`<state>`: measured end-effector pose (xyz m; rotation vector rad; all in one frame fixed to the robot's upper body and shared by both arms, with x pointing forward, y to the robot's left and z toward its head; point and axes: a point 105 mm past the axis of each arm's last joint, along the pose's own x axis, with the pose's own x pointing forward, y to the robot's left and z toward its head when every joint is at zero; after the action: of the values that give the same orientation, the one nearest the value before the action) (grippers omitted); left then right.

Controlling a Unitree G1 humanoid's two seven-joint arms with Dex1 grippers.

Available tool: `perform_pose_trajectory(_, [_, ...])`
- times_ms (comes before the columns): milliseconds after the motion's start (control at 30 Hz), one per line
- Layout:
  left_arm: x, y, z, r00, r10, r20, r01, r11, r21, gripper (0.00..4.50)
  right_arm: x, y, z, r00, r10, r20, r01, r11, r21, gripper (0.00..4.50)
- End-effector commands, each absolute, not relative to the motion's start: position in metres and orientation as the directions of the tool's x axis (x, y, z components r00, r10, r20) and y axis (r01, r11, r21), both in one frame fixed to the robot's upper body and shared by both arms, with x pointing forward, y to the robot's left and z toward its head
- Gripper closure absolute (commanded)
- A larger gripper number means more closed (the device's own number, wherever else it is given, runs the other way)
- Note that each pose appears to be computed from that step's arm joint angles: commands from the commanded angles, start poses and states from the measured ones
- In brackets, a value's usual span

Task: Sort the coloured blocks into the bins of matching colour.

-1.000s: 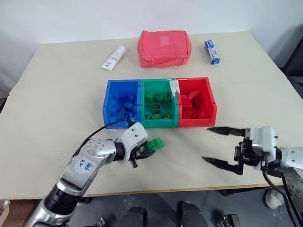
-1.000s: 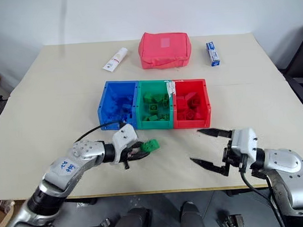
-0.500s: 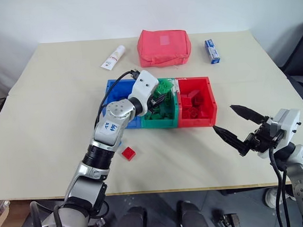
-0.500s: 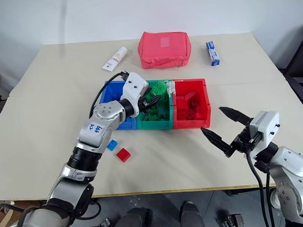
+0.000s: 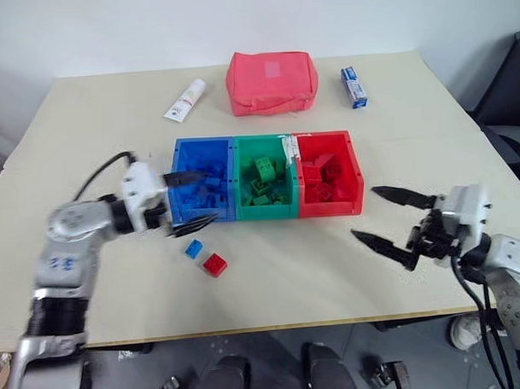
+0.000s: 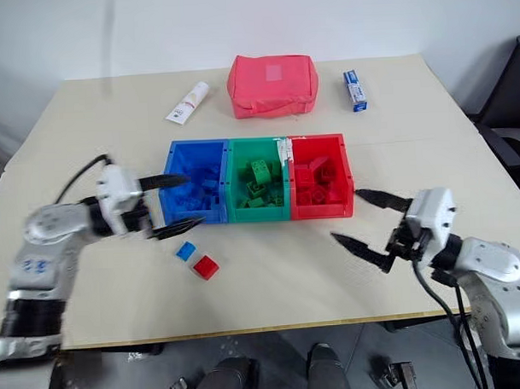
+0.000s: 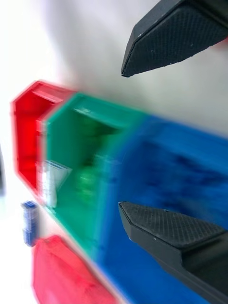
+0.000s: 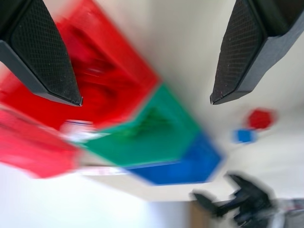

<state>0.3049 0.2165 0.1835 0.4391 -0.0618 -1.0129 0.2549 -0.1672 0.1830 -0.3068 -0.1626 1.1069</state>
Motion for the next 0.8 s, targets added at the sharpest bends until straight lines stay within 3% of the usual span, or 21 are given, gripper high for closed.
perform_pose_trajectory(33, [0.285,0.243,0.181,0.558,-0.813,-0.166,0.787,0.454,0.418,0.02,0.252,-0.151,0.182,0.327,0.943,-0.057,-0.889,0.287,-0.356,0.0])
perform_pose_trajectory(233, [0.25,0.277,0.144,0.547,-0.77,-0.328,0.824,0.426,0.375,0.02,0.258,-0.134,0.179,0.224,0.972,-0.074,-0.918,0.184,-0.352,0.0])
perform_pose_trajectory(567, [0.243,0.188,0.141,0.26,-0.882,-0.394,0.934,0.127,0.333,0.02,0.253,-0.152,0.166,0.234,0.959,-0.158,-0.928,0.172,-0.33,0.0])
perform_pose_trajectory(800, [0.265,0.159,0.113,0.257,-0.835,-0.487,0.928,0.072,0.366,0.02,0.243,-0.154,0.162,0.257,0.953,-0.16,-0.93,0.199,-0.31,0.0])
